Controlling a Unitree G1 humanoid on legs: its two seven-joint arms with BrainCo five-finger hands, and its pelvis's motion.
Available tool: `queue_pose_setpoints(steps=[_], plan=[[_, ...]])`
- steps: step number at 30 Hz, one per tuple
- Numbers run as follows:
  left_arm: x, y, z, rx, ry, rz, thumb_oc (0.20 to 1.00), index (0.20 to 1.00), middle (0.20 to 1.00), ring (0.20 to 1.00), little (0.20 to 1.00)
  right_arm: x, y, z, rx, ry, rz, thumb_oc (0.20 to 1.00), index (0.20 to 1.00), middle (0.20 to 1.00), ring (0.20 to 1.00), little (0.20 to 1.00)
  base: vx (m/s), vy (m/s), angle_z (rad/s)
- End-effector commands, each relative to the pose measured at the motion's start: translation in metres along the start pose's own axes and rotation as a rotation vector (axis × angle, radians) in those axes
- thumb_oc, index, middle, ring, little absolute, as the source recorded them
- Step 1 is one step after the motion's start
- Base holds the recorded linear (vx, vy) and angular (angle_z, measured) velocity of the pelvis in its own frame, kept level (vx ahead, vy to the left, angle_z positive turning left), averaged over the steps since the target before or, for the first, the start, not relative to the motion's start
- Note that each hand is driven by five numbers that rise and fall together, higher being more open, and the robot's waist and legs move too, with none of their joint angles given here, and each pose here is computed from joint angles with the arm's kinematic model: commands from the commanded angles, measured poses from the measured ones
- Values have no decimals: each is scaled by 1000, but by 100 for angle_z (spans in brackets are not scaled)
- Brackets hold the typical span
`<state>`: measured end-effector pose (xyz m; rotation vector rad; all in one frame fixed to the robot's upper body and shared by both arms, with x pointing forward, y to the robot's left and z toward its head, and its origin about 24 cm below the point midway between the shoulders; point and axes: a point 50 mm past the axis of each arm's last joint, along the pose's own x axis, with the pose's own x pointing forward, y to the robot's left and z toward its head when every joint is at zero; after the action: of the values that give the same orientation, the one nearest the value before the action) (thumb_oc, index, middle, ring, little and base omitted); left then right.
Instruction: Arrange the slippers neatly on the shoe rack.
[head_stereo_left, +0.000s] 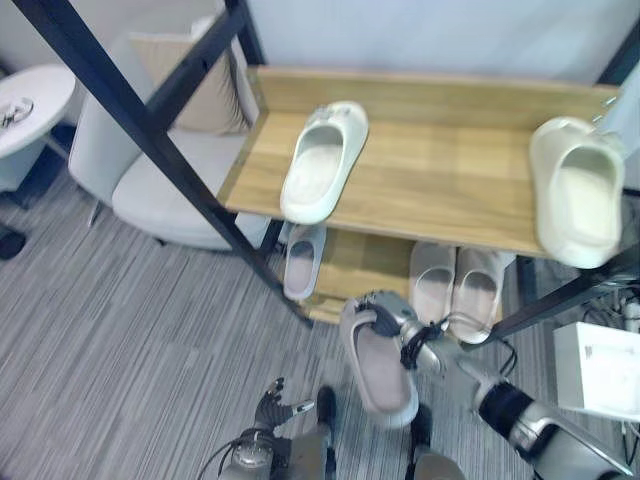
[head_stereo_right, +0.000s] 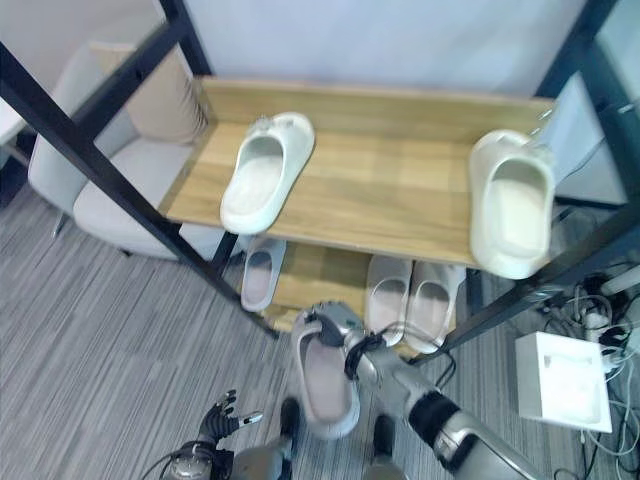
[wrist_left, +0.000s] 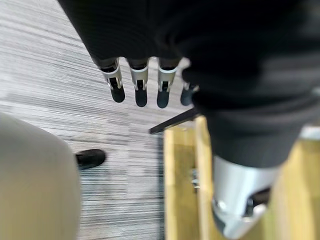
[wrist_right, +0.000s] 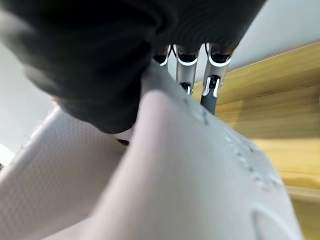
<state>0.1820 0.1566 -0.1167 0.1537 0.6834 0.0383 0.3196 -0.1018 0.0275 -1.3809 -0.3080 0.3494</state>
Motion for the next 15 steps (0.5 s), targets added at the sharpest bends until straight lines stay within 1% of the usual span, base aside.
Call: queue_pose_setpoints(steps=[1, 4, 5, 7, 8, 10, 11, 12, 13, 15], plan=[[16, 15, 54, -16, -194, 43, 1000, 1000, 1000, 1000, 1000, 29, -49, 15, -58, -44, -260, 200, 200, 200, 200, 200, -130, 2, 16], [18, 17, 67, -32, -243, 45, 1000, 1000, 1000, 1000, 1000, 41, -70, 1, -113, 28, -348, 200, 200, 200, 200, 200, -112, 13, 10], [17, 21, 78, -56, -286, 52, 1000, 1000, 1000, 1000, 1000, 48, -91, -12, -151, 91, -424, 200, 200, 200, 200, 200, -124, 19, 12], [17, 25, 87, -74, -324, 60, 1000, 1000, 1000, 1000, 1000, 50, -111, -29, -157, 168, -497, 200, 200, 200, 200, 200, -92, 22, 13], [17, 25, 87, -74, -325, 60, 1000, 1000, 1000, 1000, 1000, 51, -111, -29, -157, 168, -497, 200, 200, 200, 200, 200, -51, 29, 16], [17, 30, 98, -109, -368, 72, 1000, 1000, 1000, 1000, 1000, 51, -149, -46, -153, 245, -639, 200, 200, 200, 200, 200, -44, 63, 23], [17, 30, 98, -109, -369, 72, 1000, 1000, 1000, 1000, 1000, 51, -149, -46, -152, 245, -640, 200, 200, 200, 200, 200, -38, 90, 30], [16, 30, 102, -130, -384, 78, 1000, 1000, 1000, 1000, 1000, 51, -166, -50, -132, 257, -720, 200, 200, 200, 200, 200, -14, 47, 23], [16, 30, 102, -130, -384, 77, 1000, 1000, 1000, 1000, 1000, 51, -166, -50, -132, 257, -720, 200, 200, 200, 200, 200, -24, 70, 18], [16, 33, 106, -143, -398, 90, 1000, 1000, 1000, 1000, 1000, 48, -192, -53, -121, 261, -823, 200, 200, 200, 200, 200, 37, 54, 7]])
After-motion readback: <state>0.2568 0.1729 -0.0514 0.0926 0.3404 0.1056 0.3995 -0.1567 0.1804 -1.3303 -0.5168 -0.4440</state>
